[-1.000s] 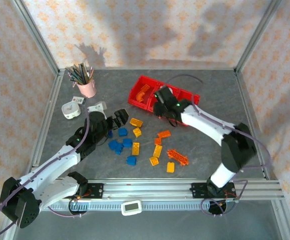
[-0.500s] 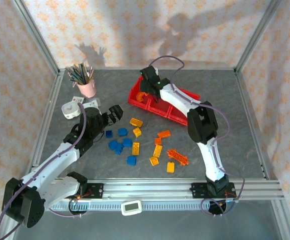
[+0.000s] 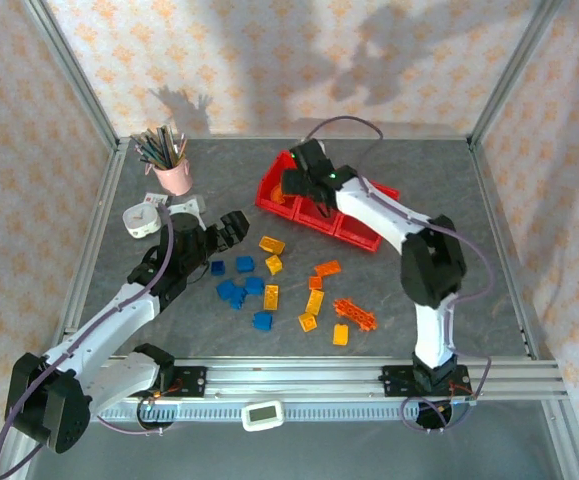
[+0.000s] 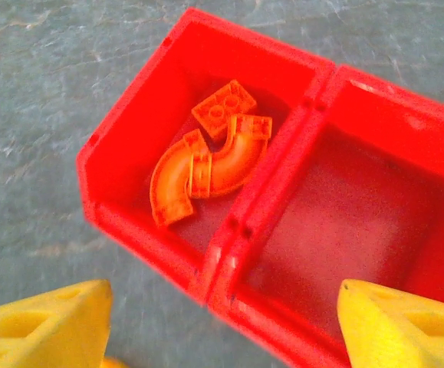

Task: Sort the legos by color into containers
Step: Rotate the lego at the center of the table.

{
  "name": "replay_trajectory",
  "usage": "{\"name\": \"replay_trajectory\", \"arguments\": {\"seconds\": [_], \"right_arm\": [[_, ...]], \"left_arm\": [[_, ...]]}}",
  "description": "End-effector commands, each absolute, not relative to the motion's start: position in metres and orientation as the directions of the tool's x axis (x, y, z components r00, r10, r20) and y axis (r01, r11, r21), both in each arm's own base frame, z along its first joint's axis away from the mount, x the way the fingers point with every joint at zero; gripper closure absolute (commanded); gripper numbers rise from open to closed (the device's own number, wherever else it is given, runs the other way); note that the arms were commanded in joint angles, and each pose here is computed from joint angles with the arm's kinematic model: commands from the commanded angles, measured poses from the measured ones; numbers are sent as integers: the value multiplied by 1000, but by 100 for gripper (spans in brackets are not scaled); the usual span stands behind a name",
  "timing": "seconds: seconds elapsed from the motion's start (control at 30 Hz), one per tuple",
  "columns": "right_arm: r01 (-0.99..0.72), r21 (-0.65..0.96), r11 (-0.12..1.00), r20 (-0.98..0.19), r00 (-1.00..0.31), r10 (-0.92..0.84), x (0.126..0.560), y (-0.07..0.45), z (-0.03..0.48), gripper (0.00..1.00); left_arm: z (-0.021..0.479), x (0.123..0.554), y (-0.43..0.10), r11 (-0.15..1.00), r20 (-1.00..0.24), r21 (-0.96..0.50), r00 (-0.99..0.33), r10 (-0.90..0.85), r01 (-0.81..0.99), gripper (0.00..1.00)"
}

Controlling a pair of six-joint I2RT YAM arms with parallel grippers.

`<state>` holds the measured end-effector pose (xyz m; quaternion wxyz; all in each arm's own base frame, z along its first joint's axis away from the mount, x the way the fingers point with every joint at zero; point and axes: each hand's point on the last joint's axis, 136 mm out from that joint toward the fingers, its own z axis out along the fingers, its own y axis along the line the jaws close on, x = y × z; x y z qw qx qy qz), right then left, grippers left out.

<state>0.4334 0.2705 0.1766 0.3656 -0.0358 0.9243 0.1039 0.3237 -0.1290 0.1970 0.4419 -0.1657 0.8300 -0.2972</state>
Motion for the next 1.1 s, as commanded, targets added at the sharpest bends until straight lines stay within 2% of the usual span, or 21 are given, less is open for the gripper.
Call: {"name": "replay_trajectory", "arguments": {"seconds": [0.0, 0.2, 0.5, 0.77, 1.07], "right_arm": [[-104, 168, 980, -683, -729, 40, 401, 253, 180, 21], [-7, 185, 983, -605, -789, 109, 350, 228, 139, 18], [145, 295, 944, -513, -810, 284, 302, 221, 89, 15], [186, 236, 954, -512, -810, 285, 295, 222, 56, 14], [214, 175, 961, -519, -810, 275, 292, 217, 41, 11]], "left_arm": [[199, 312, -138, 754, -626, -656, -579, -523, 28, 1], [186, 298, -154, 755, -615, -654, -612, -496, 45, 1], [173, 289, -173, 747, -599, -661, -644, -476, 63, 1], [170, 288, -171, 749, -602, -660, -637, -481, 58, 1], [168, 286, -166, 755, -606, -654, -629, -487, 46, 1]]}}
